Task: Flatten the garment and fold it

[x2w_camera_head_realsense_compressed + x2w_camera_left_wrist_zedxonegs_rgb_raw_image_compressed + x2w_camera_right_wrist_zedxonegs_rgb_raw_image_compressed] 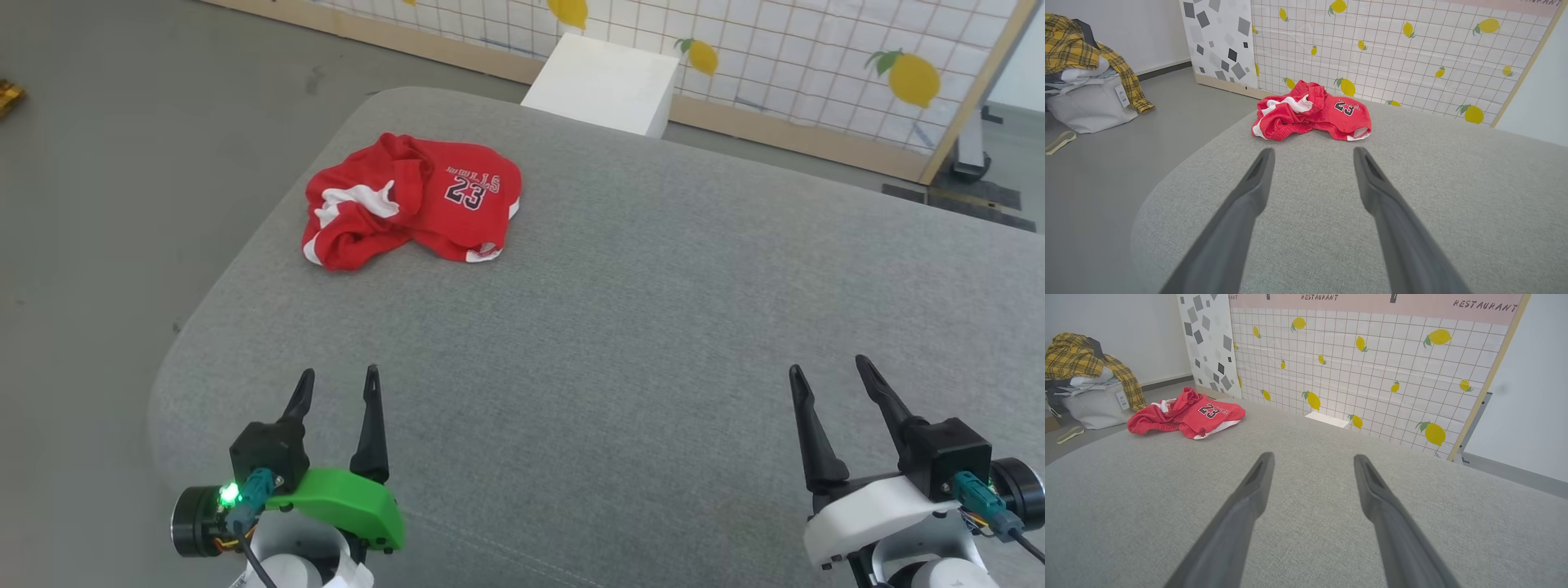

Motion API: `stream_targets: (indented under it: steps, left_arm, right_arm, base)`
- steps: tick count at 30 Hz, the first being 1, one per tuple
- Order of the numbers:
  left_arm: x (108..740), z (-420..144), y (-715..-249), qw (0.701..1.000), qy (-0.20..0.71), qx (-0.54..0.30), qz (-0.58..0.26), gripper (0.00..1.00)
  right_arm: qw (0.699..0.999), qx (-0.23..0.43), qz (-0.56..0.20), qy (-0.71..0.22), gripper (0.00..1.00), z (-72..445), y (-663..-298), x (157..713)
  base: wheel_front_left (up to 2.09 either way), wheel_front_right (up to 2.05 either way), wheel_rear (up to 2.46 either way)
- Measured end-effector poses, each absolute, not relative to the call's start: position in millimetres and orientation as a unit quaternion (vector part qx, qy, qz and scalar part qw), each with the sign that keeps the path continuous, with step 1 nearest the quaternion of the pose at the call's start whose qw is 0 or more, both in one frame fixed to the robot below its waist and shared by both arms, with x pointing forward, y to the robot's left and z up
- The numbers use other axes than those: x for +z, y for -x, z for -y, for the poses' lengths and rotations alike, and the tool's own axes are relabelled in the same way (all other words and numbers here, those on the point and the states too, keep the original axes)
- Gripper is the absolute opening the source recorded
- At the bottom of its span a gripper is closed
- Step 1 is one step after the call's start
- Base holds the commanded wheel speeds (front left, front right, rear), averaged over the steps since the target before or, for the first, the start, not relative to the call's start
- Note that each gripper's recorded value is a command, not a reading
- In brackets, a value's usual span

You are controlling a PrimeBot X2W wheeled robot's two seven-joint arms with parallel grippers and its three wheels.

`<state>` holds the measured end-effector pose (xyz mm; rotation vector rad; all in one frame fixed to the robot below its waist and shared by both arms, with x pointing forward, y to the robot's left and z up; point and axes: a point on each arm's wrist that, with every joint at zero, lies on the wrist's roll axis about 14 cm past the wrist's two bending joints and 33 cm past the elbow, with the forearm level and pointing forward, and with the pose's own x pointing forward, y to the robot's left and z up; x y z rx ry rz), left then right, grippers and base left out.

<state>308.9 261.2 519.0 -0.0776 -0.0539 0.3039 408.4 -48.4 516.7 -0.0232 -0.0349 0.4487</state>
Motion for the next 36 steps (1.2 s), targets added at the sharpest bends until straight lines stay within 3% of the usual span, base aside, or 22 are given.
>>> stream_targets:
  steps: [36]
  left_arm:
    - [517.7, -313.3, -255.8, 0.962, 0.057, 0.264, 0.051, 1.0]
  right_arm:
    - [0.951, 0.306, 0.037, -0.004, 1.0, -18.8, -416.5, 519.2]
  base:
    - [0.0, 0.0, 0.0]
